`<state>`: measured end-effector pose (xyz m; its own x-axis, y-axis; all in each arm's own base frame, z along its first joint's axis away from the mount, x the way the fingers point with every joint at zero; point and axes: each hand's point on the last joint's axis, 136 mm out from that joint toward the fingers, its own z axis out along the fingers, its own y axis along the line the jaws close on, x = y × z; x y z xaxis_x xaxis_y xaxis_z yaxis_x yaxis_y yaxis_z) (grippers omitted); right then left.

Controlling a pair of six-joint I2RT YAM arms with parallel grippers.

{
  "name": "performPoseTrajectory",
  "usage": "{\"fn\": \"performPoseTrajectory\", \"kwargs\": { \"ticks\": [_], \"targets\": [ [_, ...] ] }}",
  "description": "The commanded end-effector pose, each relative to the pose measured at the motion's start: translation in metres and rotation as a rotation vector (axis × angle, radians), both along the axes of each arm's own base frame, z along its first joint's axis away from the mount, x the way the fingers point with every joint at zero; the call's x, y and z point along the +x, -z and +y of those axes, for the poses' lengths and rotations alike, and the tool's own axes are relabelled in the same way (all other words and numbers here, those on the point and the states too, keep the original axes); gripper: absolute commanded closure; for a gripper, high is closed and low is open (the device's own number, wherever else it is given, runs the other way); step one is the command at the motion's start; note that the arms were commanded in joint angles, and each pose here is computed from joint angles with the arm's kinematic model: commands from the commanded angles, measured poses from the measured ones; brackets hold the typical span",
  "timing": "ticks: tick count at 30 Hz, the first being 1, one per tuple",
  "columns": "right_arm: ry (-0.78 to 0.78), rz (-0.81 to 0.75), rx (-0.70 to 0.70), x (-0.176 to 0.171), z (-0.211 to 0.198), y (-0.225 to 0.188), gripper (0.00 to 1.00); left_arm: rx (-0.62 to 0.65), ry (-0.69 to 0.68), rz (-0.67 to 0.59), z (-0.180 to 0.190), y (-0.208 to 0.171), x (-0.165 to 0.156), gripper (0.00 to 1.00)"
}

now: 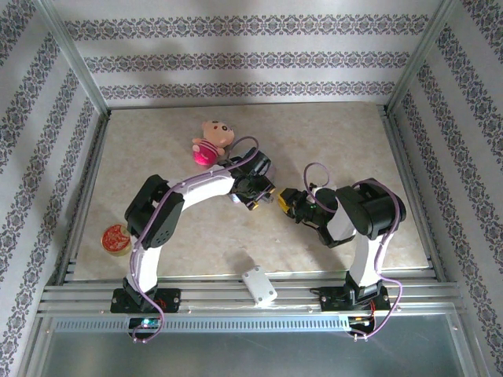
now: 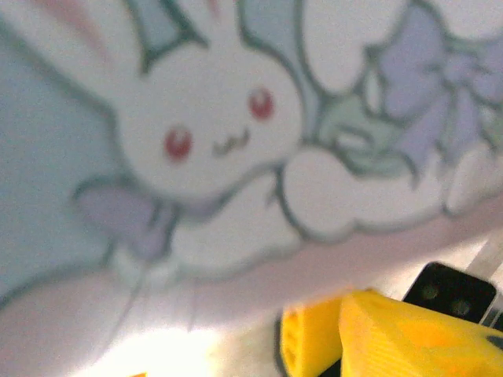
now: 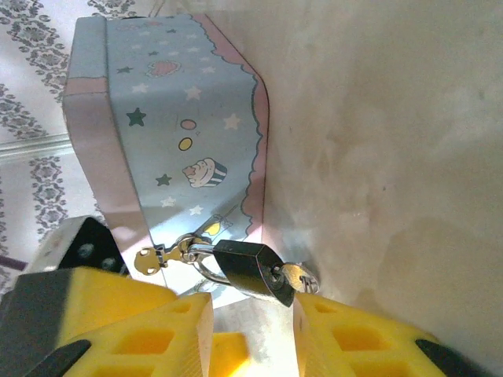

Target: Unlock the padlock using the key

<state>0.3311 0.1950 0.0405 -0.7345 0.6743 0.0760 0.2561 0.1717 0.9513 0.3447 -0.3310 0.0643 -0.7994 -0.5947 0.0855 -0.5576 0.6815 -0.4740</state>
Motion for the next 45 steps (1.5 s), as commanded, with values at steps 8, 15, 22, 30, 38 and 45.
{"fn": "performPoseTrajectory", "kwargs": {
  "ticks": [8, 15, 22, 30, 38, 45],
  "targets": [
    [-0.115, -0.194, -0.277, -0.002, 0.004, -0.033, 0.67, -0.005, 0.060, -0.282, 0.026, -0.091, -0.006, 0.15],
    [-0.308, -0.297, -0.691, -0.013, 0.003, -0.055, 0.58, 0.188, 0.065, -0.455, 0.069, -0.112, 0.009, 0.01],
    [-0.539, -0.399, -0.779, -0.012, 0.010, -0.064, 0.51, 0.465, 0.148, -0.580, 0.117, -0.119, 0.032, 0.01],
    [-0.650, -0.402, -0.854, 0.000, 0.013, -0.050, 0.52, 0.551, 0.300, -0.533, 0.129, -0.090, 0.051, 0.01],
    [-0.684, -0.376, -0.847, 0.002, 0.017, -0.038, 0.53, 0.700, 0.399, -0.446, 0.141, -0.067, 0.063, 0.01],
    [-0.697, -0.363, -0.861, 0.000, 0.020, -0.031, 0.56, 0.724, 0.414, -0.391, 0.143, -0.045, 0.062, 0.01]
  ]
}}
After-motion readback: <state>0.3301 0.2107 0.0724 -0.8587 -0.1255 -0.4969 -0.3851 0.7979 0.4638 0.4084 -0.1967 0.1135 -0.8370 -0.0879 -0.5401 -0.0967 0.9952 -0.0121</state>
